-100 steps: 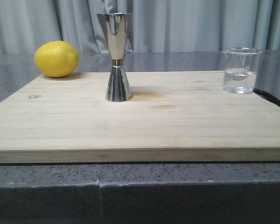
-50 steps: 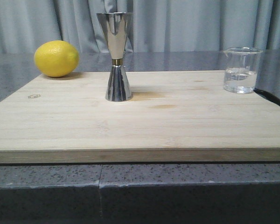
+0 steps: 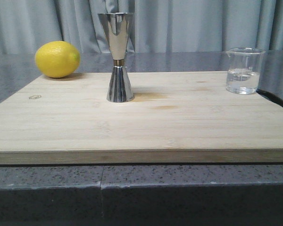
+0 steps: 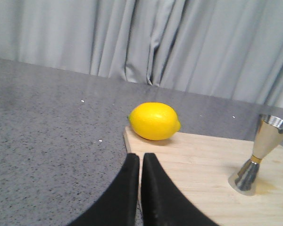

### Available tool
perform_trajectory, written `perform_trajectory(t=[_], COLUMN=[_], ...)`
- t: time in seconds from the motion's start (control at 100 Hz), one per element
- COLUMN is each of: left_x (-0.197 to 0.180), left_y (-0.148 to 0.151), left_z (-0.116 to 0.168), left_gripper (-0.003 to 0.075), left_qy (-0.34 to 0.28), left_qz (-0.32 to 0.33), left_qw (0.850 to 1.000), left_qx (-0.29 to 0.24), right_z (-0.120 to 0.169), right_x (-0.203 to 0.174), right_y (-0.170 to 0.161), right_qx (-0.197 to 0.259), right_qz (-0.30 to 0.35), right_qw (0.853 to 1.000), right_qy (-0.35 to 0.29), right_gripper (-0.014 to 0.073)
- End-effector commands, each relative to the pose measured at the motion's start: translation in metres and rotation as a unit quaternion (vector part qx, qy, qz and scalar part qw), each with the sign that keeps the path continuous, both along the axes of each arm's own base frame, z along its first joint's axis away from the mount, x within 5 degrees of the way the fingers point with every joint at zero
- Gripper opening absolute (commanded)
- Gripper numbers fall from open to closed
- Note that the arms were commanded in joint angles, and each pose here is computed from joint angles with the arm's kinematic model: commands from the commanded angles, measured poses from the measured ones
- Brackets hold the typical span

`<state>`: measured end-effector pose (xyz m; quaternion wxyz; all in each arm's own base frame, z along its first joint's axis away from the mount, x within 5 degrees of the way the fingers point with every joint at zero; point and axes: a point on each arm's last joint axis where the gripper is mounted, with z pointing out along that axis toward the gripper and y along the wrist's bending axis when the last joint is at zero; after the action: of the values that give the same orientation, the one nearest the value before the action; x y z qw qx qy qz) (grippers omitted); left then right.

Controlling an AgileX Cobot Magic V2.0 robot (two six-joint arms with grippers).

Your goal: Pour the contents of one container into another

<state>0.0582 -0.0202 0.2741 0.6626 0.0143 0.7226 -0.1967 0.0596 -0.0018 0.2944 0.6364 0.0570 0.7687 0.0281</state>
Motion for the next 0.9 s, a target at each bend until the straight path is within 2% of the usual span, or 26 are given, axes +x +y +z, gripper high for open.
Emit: perform_trajectory(t=[0.0,0.06,0.13,0.18,0.19,0.2,0.31,0.35,0.4,0.45,0.76,0.89], left_x=[0.009,0.017,0.027,0.033,0.035,0.036,0.05,0.055,0.062,0.068,0.106,0.116], left_y=[-0.005,-0.01,-0.016,-0.022,-0.023,-0.024,-0.037,-0.042,-0.048,-0.055,-0.099,-0.117], left_z=[0.024,0.029,0.033,0.035,0.035,0.035,0.033,0.032,0.03,0.028,0.005,-0.007], left_gripper=[-0.0015,0.0007,0.0081,0.0165,0.0209,0.0209,0.0482,0.0564,0.0625,0.0646,0.064,0.064], left_qy=[-0.026,-0.018,-0.012,-0.011,-0.012,-0.01,-0.014,-0.017,-0.02,-0.021,-0.054,-0.075], left_qz=[-0.017,-0.032,-0.05,-0.063,-0.066,-0.068,-0.091,-0.096,-0.103,-0.11,-0.129,-0.139], left_qw=[1.0,0.999,0.999,0.997,0.997,0.997,0.995,0.994,0.993,0.992,0.989,0.986], left_qx=[-0.001,0.003,0.016,0.033,0.035,0.035,0.046,0.046,0.051,0.053,0.05,0.048], right_z=[0.026,0.031,0.034,0.033,0.033,0.033,0.029,0.027,0.024,0.021,-0.005,-0.023], right_x=[0.012,0.018,0.027,0.033,0.035,0.035,0.046,0.05,0.054,0.058,0.064,0.065], right_y=[-0.001,-0.001,-0.001,-0.001,-0.001,-0.001,-0.001,-0.002,-0.002,-0.001,0.02,0.024], right_qx=[-0.014,-0.014,-0.014,-0.015,-0.014,-0.014,-0.014,-0.014,-0.013,-0.014,-0.007,-0.005], right_qz=[0.001,0.001,0.001,0.002,0.002,0.002,0.003,0.003,0.003,0.005,0.088,0.105], right_qw=[1.0,1.0,1.0,1.0,1.0,1.0,1.0,1.0,1.0,1.0,0.994,0.991], right_qy=[-0.02,-0.015,-0.009,-0.004,-0.003,-0.004,0.016,0.023,0.028,0.025,-0.071,-0.082], right_gripper=[-0.0057,-0.0011,0.0071,0.0153,0.0179,0.0193,0.0402,0.0444,0.0472,0.047,0.0468,0.0468])
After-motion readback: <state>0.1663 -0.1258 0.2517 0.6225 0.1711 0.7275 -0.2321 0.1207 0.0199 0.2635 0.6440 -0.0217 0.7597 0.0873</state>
